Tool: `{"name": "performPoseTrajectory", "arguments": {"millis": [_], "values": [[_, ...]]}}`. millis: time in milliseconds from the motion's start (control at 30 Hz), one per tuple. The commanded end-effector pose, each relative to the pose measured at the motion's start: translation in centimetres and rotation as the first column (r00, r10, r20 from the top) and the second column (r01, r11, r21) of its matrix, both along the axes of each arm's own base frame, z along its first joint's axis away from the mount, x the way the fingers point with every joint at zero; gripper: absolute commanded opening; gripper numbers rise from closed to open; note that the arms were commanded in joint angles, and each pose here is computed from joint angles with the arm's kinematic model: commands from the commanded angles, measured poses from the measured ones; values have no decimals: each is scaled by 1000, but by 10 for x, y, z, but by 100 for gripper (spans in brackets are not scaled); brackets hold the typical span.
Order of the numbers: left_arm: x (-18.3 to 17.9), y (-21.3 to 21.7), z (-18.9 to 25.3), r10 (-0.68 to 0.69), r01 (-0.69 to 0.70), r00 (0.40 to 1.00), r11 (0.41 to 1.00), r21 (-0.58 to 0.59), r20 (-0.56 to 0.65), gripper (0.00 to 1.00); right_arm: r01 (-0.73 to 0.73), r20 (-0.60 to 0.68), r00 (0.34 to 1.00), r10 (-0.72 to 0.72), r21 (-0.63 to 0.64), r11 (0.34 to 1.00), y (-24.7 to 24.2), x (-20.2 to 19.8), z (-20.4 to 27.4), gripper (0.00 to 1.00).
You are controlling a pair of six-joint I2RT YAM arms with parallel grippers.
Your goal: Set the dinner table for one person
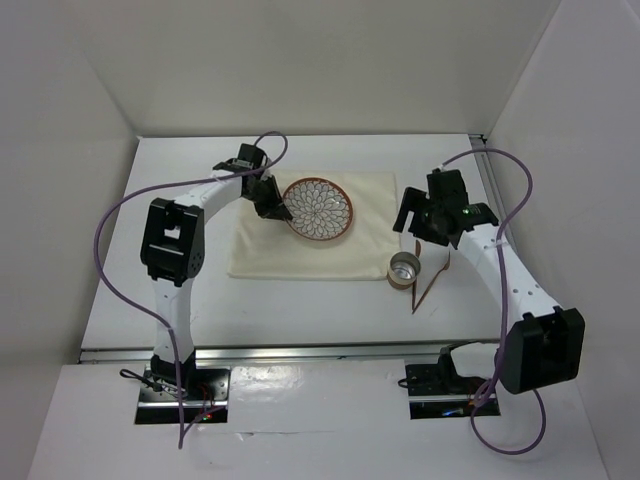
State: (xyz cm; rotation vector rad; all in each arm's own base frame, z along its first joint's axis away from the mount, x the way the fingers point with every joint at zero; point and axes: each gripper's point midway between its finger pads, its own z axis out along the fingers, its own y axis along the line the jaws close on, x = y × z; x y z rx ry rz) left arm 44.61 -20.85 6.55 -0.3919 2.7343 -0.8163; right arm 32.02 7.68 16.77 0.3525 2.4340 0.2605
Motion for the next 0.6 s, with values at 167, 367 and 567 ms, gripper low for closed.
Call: {"name": "performPoseTrajectory", "arguments": {"millis": [167,367,567], "values": [[9,-23,22,-40,48,996,992,-113,75,0,160,-91,983,-156,27,987,-15,-40,-30,88],[7,-15,17,-41,46,996,997,-61,80,24,296,-162,944,-289,26,955,-27,-61,-54,79],[1,-13,10,-83,84,995,996,-14,63,47,324,-180,933,-311,47,945,-28,-63,-69,78]]}}
